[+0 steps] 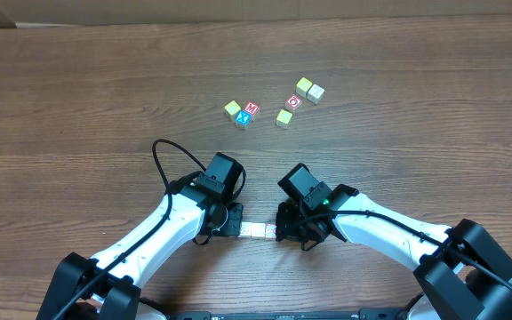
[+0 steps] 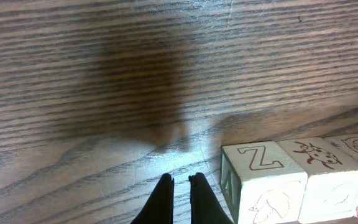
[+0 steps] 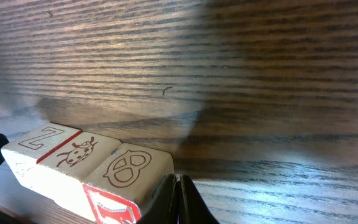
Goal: Flip 3 blocks
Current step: 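Move the right gripper to the row's right end and push blocks together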
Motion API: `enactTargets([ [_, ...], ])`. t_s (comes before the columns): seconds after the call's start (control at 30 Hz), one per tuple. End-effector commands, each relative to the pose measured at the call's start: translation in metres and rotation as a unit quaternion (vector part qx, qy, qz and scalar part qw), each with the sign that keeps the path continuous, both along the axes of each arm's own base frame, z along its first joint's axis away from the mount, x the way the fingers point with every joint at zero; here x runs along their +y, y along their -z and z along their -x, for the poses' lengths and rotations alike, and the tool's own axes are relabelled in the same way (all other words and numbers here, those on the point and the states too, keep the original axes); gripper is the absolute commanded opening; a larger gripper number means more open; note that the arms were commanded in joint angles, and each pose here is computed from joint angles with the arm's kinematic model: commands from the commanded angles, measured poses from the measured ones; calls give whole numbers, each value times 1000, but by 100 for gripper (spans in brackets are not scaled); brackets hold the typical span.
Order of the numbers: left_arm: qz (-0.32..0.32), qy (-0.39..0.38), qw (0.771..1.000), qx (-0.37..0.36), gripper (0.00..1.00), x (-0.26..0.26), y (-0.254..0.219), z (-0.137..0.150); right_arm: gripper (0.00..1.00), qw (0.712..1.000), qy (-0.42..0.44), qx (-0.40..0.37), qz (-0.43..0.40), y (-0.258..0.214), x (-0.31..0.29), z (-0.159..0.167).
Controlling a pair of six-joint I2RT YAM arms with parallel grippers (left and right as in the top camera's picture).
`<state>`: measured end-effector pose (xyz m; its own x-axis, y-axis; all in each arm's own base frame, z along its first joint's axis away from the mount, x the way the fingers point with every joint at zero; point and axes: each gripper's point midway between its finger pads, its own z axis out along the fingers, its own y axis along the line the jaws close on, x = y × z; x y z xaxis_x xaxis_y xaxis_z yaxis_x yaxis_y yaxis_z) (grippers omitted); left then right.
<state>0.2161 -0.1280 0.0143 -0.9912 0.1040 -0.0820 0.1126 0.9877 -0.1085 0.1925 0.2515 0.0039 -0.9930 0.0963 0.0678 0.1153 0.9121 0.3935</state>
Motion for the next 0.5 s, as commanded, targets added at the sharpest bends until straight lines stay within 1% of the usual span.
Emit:
enactTargets([
  [0.0, 6, 10, 1000, 8, 4, -1, 3, 2, 4, 1000, 0, 2, -7, -2, 5, -1],
  [0.13, 21, 22, 999, 14, 4, -7, 4, 4, 4, 1000, -1, 3, -8, -2, 5, -1],
  [0.47, 28, 20, 998, 45, 4, -10, 13, 12, 4, 1000, -2, 6, -10, -2, 5, 1],
])
